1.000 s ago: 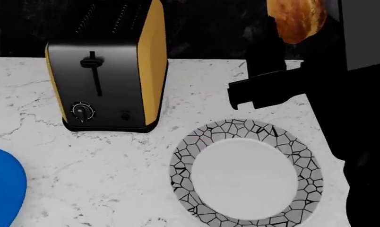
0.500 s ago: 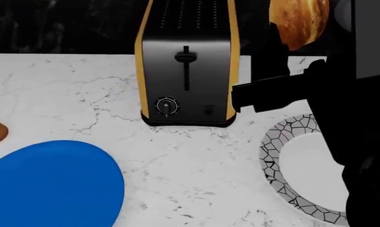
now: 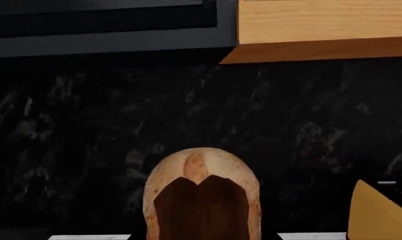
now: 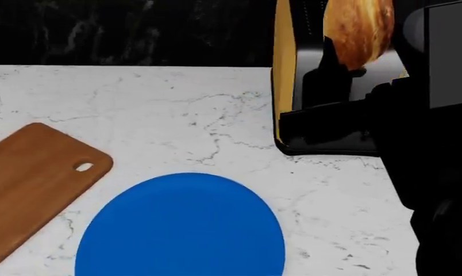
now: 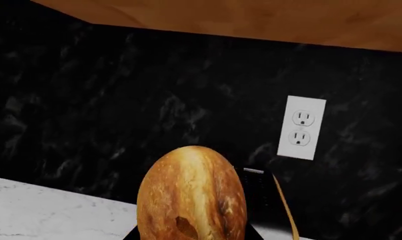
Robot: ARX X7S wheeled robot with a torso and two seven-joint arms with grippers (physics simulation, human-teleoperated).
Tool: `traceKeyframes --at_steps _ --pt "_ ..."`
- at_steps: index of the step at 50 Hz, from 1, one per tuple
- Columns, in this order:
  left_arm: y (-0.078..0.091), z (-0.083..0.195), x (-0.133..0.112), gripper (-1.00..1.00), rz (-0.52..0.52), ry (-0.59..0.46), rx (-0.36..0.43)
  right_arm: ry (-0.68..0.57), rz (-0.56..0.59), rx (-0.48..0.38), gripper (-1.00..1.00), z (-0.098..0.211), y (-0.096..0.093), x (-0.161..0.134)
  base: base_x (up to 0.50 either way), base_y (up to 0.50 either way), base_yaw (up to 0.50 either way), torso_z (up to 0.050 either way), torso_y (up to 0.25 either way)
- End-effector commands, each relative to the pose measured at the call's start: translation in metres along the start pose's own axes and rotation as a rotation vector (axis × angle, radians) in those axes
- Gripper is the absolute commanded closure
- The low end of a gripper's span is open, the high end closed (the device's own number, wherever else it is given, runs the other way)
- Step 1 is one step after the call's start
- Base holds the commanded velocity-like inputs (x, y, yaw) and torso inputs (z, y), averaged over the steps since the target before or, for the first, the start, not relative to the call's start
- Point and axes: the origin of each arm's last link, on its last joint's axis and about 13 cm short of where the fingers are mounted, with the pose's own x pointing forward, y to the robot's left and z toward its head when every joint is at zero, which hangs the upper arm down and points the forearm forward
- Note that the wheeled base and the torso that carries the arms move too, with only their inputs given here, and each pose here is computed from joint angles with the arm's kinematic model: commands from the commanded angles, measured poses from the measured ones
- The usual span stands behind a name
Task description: Place all breads on the cutting board.
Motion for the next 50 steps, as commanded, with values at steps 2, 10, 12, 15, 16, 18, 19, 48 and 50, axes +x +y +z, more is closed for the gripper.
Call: traceKeyframes --at_steps 2,10,12,15,16,18,19,48,50 --pt "-0.002 0.002 0.001 1.0 -0.003 -0.004 -0.017 -0.005 0.015 -0.008 1.0 -0.003 0.001 0.001 0.0 0.5 0.0 0.0 0.0" --pt "-0.004 0.001 0.004 1.0 -0.008 -0.001 -0.016 -0.005 0.015 -0.002 1.0 -0.003 0.0 0.0 0.0 0.5 0.0 0.0 0.0" --pt "-0.004 0.0 0.004 1.0 -0.006 0.003 -0.019 -0.005 0.017 0.001 1.0 -0.004 0.0 0.001 0.0 0.5 0.0 0.0 0.0" --pt "-0.005 0.004 0.005 1.0 -0.007 -0.003 -0.016 -0.007 0.017 0.003 1.0 -0.004 0.0 0.001 0.0 0.5 0.0 0.0 0.0" --pt "-0.005 0.005 0.005 1.0 -0.009 -0.004 -0.016 -0.008 0.017 0.004 1.0 -0.005 0.0 0.001 0.0 0.5 0.0 0.0 0.0" --pt "-0.006 0.005 0.005 1.0 -0.017 -0.005 -0.014 -0.007 0.021 0.007 1.0 -0.006 0.001 0.002 0.0 0.5 0.0 0.0 0.0" --pt "-0.006 0.004 0.005 1.0 -0.015 -0.005 -0.012 -0.006 0.023 0.006 1.0 -0.007 0.001 0.002 0.0 0.5 0.0 0.0 0.0" --pt "-0.009 0.004 0.007 1.0 -0.022 -0.004 -0.006 -0.006 -0.006 0.012 1.0 -0.01 0.003 0.006 0.0 0.33 0.0 0.0 0.0" --pt "-0.009 0.004 0.007 1.0 -0.022 -0.005 -0.006 -0.003 -0.005 0.026 1.0 -0.007 0.003 0.006 0.0 0.0 0.0 0.0 0.0"
